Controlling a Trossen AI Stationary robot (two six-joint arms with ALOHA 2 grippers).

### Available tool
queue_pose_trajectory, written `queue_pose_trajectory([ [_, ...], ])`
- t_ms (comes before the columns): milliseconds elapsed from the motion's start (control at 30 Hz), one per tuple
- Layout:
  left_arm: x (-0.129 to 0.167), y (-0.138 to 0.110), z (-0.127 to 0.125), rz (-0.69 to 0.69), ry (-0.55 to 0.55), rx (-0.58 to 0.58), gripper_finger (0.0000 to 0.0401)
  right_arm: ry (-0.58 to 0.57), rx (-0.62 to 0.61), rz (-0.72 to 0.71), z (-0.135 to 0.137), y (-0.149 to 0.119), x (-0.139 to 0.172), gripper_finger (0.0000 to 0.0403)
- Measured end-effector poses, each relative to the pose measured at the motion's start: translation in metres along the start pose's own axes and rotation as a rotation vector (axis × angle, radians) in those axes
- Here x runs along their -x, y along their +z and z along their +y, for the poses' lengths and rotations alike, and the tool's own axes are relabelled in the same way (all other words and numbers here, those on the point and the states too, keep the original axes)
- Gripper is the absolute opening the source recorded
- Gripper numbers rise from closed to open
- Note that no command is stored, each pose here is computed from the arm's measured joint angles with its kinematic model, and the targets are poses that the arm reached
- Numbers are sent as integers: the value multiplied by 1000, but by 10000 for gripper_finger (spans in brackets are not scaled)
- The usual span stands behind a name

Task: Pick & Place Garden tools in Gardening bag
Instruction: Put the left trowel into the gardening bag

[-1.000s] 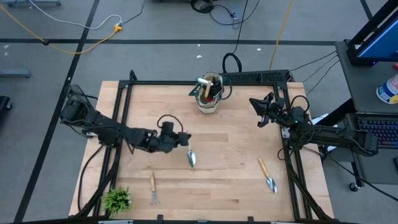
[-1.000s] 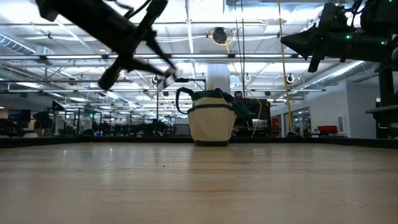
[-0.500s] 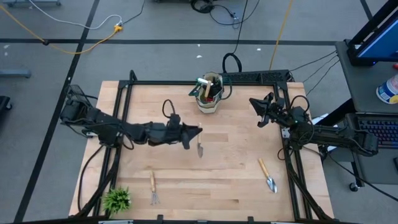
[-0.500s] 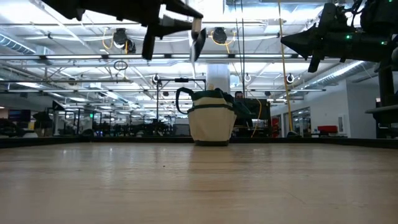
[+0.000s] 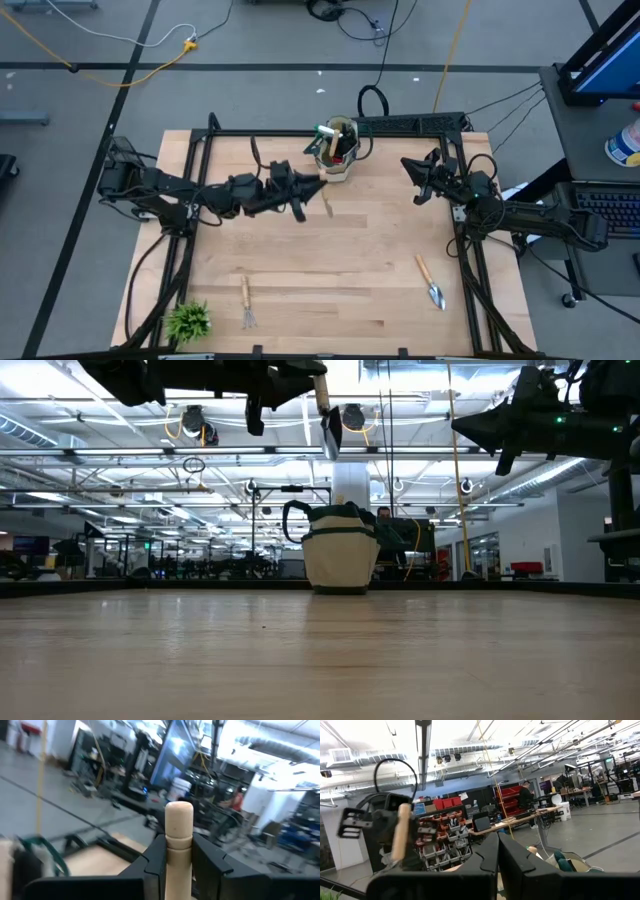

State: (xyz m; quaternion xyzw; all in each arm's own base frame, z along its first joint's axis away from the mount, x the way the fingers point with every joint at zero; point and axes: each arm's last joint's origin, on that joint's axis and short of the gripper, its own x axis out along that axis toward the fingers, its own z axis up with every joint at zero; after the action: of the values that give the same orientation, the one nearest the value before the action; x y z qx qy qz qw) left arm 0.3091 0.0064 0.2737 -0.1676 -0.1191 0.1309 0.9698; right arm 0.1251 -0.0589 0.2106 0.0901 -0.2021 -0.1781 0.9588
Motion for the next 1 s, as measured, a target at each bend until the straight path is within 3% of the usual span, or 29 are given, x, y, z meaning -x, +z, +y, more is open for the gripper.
queue_pose_trajectory([
  [233, -14, 22, 20, -58, 48, -150, 67, 0, 0, 0, 0, 0, 0, 0],
  [600, -37, 57, 46, -7, 146, -342, 67, 0, 0, 0, 0, 0, 0, 0],
  [1000, -40, 79, 82, -49, 269, -363, 67, 0, 0, 0, 0, 0, 0, 0],
])
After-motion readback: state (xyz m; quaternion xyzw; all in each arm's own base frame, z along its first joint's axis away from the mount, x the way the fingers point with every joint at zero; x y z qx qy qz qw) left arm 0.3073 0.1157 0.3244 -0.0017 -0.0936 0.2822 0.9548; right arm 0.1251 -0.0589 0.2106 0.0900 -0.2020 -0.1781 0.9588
